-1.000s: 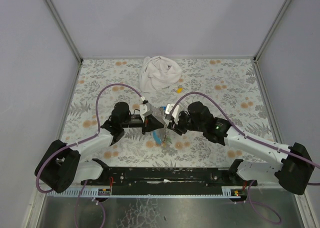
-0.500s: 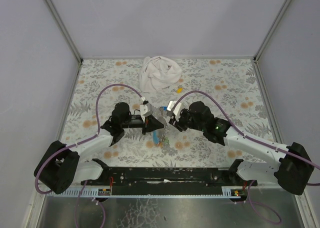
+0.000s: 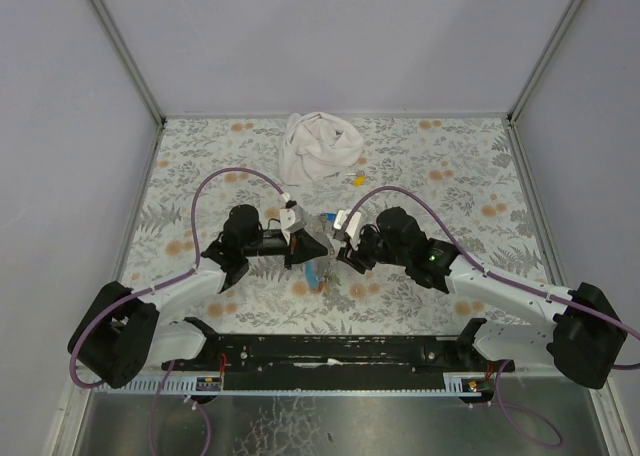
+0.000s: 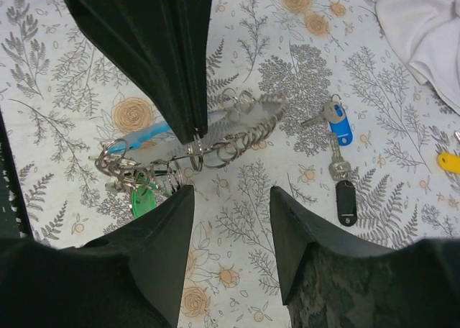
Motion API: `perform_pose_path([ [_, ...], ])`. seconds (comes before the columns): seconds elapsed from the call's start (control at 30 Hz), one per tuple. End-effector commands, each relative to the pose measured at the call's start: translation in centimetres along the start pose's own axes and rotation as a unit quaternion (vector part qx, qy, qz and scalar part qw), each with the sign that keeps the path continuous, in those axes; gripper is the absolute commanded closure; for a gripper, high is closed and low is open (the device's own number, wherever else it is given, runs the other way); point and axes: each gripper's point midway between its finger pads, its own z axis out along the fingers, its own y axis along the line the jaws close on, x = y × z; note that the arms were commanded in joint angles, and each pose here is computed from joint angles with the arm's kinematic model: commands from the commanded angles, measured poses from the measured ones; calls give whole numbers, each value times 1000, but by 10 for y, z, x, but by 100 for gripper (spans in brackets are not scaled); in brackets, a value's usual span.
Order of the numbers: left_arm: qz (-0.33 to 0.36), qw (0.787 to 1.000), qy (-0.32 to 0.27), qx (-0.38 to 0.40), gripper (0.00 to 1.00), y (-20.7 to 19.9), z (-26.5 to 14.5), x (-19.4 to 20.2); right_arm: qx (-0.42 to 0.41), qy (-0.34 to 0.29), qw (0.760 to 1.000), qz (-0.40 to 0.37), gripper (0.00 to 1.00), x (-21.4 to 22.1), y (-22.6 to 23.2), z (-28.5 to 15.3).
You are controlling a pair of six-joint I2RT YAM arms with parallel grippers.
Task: Put the keys on the keyring
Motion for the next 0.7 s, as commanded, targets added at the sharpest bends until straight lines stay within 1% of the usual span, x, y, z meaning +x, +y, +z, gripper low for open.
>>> perform_pose_path([
  [0.0, 31, 999, -28, -5, 100, 2, 2, -21, -30, -38, 999, 7, 46, -19, 9, -2],
  [0.07, 30, 999, -29, -8, 100, 3, 2, -22, -50, -43, 998, 10, 45, -25, 15, -4],
  [0.23, 25, 999, -29, -15, 100, 6, 2, -22, -87, -40, 995, 16, 37, -28, 28, -11],
  [0.37, 24, 999, -30, -14, 100, 6, 3, -23, -96, -30, 995, 24, 33, -26, 31, -12],
  [0.47, 26, 999, -31, -10, 100, 4, 3, -23, -46, -22, 998, 32, 33, -24, 15, -13],
  [0.57, 26, 999, -30, -6, 100, 3, 3, -22, 0, -44, 999, 31, 34, -34, -1, -18],
  [0.67, 26, 999, -30, -2, 100, 2, 3, -22, 2, -69, 997, 28, 36, -49, -2, -22],
])
